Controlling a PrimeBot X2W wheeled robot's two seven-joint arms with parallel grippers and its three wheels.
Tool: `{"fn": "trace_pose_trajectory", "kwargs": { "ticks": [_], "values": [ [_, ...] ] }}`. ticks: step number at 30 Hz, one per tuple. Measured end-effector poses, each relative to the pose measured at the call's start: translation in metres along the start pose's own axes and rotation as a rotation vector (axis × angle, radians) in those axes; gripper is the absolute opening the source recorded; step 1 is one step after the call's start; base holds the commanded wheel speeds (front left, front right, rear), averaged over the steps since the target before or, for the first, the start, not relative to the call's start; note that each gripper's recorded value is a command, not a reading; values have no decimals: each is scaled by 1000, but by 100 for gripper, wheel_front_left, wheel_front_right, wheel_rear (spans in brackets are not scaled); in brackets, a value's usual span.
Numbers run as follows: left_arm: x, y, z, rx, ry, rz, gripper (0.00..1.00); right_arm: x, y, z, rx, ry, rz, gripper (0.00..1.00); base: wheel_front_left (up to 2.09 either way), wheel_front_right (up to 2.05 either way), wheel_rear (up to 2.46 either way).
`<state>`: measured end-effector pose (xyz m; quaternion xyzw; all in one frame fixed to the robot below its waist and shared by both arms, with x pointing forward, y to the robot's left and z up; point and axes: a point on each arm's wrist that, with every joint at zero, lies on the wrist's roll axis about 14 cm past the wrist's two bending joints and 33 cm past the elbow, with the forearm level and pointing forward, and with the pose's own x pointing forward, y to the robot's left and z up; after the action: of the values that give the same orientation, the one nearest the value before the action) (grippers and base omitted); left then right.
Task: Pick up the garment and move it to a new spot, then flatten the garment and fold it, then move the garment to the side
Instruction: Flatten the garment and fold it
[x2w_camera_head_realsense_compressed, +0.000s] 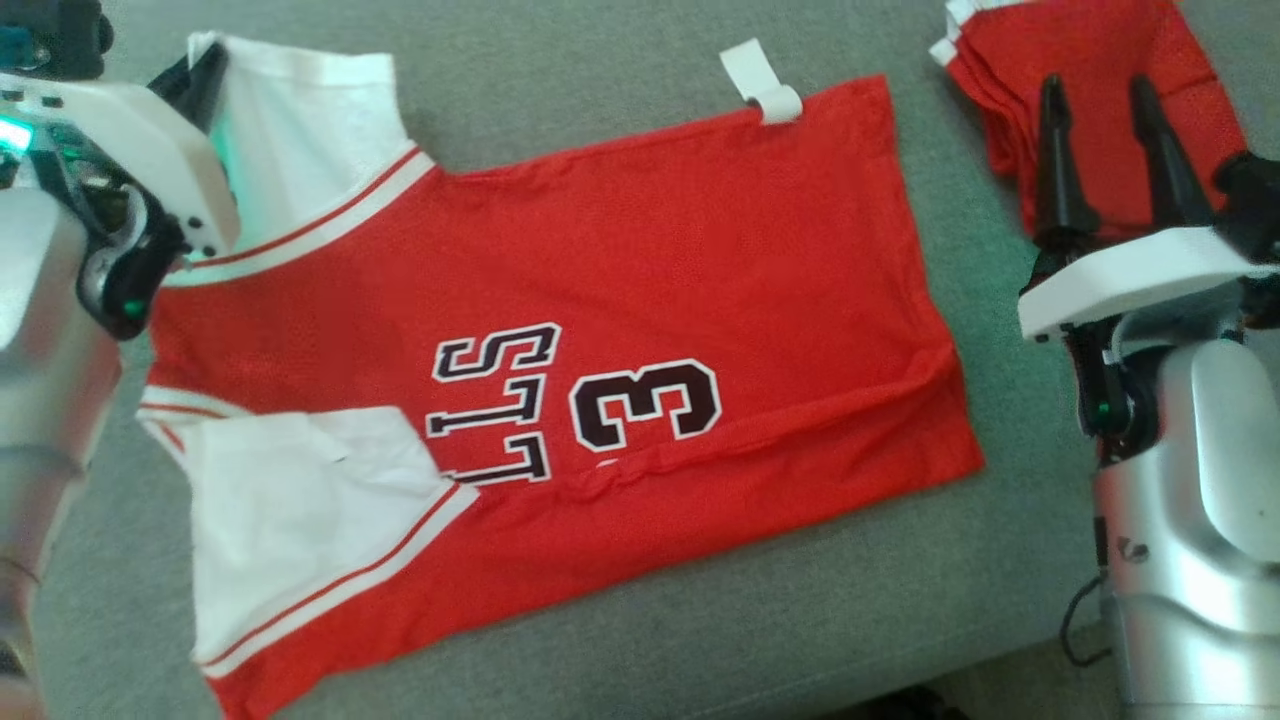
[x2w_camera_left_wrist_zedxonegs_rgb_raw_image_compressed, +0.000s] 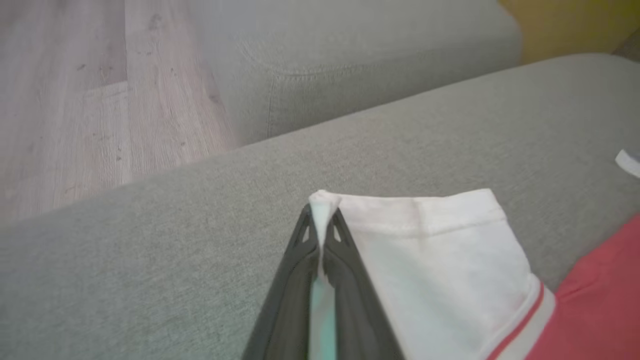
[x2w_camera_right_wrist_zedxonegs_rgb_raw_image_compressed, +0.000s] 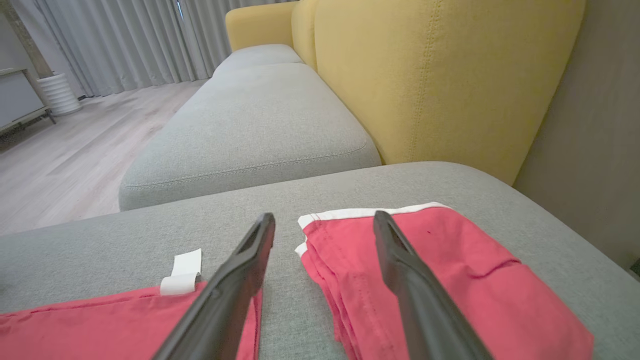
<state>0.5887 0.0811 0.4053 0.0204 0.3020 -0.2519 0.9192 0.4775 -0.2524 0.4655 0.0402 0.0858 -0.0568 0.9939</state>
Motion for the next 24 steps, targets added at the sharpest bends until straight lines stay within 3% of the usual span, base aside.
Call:
{"fn": "trace_pose_trajectory", "kwargs": {
  "ticks": [9,24],
  "values": [
    [-52,-15,49,31,-252,-30,0,15,42,-17,-63,142,127,100,0,0,0],
    [-109,-36,11,51,-260,-64,0,48,56,-84,-215,462,207,100,0,0,0]
  ]
}}
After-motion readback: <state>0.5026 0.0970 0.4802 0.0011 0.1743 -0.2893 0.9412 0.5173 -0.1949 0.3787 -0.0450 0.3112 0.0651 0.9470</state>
